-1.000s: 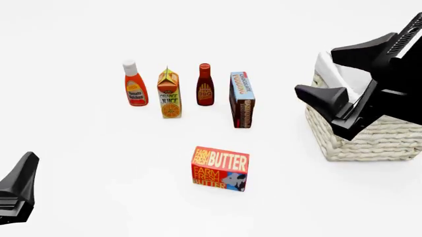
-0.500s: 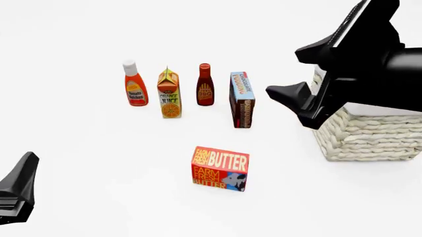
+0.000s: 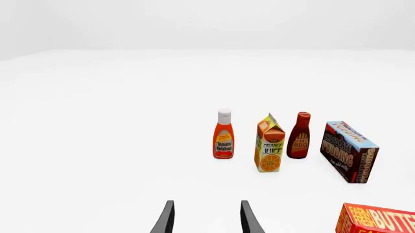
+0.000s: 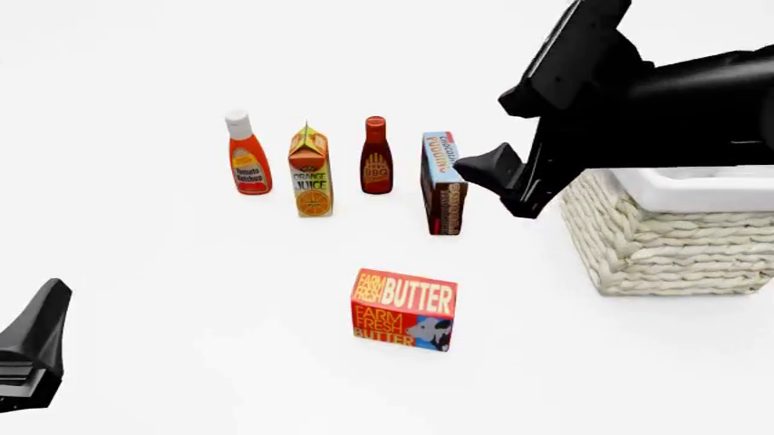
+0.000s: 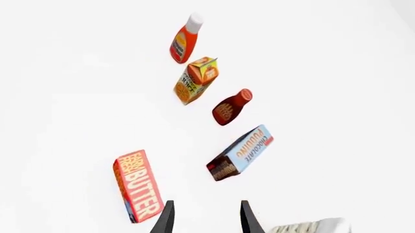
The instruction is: Pick the butter and place it in the basket.
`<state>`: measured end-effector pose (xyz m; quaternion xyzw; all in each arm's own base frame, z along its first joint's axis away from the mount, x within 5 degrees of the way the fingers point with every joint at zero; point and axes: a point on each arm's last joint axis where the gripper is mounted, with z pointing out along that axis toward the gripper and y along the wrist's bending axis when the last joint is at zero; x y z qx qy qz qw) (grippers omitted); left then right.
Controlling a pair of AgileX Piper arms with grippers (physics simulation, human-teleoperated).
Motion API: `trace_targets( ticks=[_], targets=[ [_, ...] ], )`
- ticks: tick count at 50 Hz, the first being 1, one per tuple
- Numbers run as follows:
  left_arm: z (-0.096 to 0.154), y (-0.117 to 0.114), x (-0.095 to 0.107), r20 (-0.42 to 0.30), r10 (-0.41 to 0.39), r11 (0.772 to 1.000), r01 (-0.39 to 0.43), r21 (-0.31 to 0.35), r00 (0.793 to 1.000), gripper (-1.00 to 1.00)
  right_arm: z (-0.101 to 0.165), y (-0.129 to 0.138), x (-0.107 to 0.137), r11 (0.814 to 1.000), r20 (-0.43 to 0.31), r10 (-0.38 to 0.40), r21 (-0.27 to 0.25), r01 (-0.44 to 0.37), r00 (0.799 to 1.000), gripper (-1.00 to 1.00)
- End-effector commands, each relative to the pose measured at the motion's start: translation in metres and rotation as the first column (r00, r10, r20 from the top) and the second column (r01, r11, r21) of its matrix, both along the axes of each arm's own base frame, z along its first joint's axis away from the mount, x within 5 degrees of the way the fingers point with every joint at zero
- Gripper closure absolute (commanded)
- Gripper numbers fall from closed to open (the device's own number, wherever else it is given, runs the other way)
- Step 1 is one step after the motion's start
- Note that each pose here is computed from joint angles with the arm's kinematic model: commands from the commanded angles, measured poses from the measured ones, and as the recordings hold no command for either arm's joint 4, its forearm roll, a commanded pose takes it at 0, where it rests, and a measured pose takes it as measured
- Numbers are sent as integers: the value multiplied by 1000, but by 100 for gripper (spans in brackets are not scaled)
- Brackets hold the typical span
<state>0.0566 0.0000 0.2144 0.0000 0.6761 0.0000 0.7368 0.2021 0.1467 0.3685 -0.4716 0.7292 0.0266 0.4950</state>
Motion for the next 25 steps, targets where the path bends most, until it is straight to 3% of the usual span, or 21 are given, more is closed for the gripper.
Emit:
trace_targets(
  ticks=[1, 25],
  targets=[
    [0, 0, 0, 0, 0, 1000, 0, 0, 1000, -100, -7, 12, 12, 999, -24, 21, -38, -22, 999, -100],
    [0, 0, 0, 0, 0, 1000, 0, 0, 1000, -100, 1, 23, 3, 982, -37, 125, -141, -129, 991, -100]
  ],
)
